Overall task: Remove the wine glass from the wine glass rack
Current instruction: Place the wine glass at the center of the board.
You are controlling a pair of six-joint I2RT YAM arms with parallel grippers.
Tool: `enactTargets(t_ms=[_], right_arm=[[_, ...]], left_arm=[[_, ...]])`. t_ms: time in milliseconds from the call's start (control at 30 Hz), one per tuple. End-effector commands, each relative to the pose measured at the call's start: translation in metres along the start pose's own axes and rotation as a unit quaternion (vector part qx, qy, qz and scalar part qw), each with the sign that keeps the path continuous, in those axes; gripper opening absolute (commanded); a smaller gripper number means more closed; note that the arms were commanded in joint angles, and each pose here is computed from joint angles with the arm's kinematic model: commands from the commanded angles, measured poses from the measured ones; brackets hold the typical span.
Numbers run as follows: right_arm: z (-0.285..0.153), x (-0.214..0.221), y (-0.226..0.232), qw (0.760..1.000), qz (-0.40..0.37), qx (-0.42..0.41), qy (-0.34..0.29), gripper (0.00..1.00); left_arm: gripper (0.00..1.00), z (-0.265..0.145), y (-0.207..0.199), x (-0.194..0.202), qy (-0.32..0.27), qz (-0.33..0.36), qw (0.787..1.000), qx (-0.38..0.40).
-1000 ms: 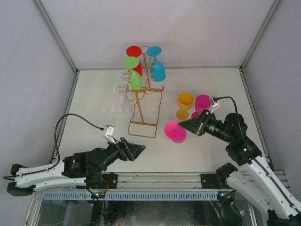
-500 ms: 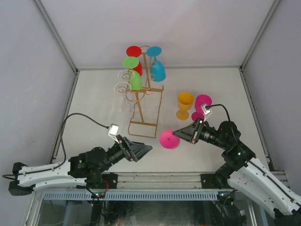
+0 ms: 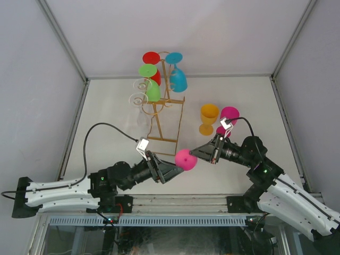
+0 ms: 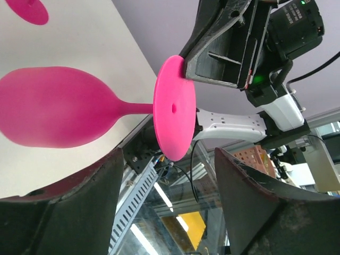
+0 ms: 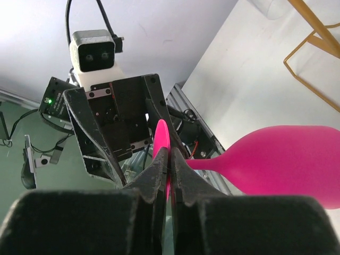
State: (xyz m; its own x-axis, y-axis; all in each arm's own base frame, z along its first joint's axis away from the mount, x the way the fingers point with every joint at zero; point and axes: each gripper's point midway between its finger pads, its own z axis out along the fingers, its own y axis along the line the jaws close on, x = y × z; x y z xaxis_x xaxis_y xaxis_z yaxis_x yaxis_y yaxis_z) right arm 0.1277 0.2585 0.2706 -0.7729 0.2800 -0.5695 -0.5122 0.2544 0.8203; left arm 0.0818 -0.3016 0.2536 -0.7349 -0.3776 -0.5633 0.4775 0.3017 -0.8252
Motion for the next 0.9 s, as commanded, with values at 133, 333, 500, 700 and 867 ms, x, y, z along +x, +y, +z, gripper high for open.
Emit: enactTargets(t_ms=[133, 333, 500, 700, 867], right_arm=[[-0.001, -0.004, 0.03, 0.997, -0.04, -0.064, -0.003, 0.0], [-0.001, -0.003, 0.031, 0.997, -0.044, -0.066, 0.0, 0.0], [-0.001, -0.002, 0.031, 0.997, -0.046, -0.066, 0.001, 0.0], [-0.002, -0.001, 0.036, 0.996, -0.052, -0.079, 0.005, 0.0], [-0.002, 0.0, 0.037, 0.995, -0.054, -0.081, 0.007, 0.0]], left_arm=[[0.67, 0.003, -0.047, -0.008, 0.012, -0.024, 0.996, 0.086], [0.56, 0.006, -0.05, -0.003, 0.023, -0.027, 0.995, 0.093], [0.5, 0.005, -0.052, -0.002, 0.025, -0.032, 0.994, 0.102], [0.46, 0.005, -0.051, -0.005, 0.019, -0.041, 0.993, 0.106], [0.38, 0.006, -0.051, -0.005, 0.02, -0.043, 0.993, 0.107]])
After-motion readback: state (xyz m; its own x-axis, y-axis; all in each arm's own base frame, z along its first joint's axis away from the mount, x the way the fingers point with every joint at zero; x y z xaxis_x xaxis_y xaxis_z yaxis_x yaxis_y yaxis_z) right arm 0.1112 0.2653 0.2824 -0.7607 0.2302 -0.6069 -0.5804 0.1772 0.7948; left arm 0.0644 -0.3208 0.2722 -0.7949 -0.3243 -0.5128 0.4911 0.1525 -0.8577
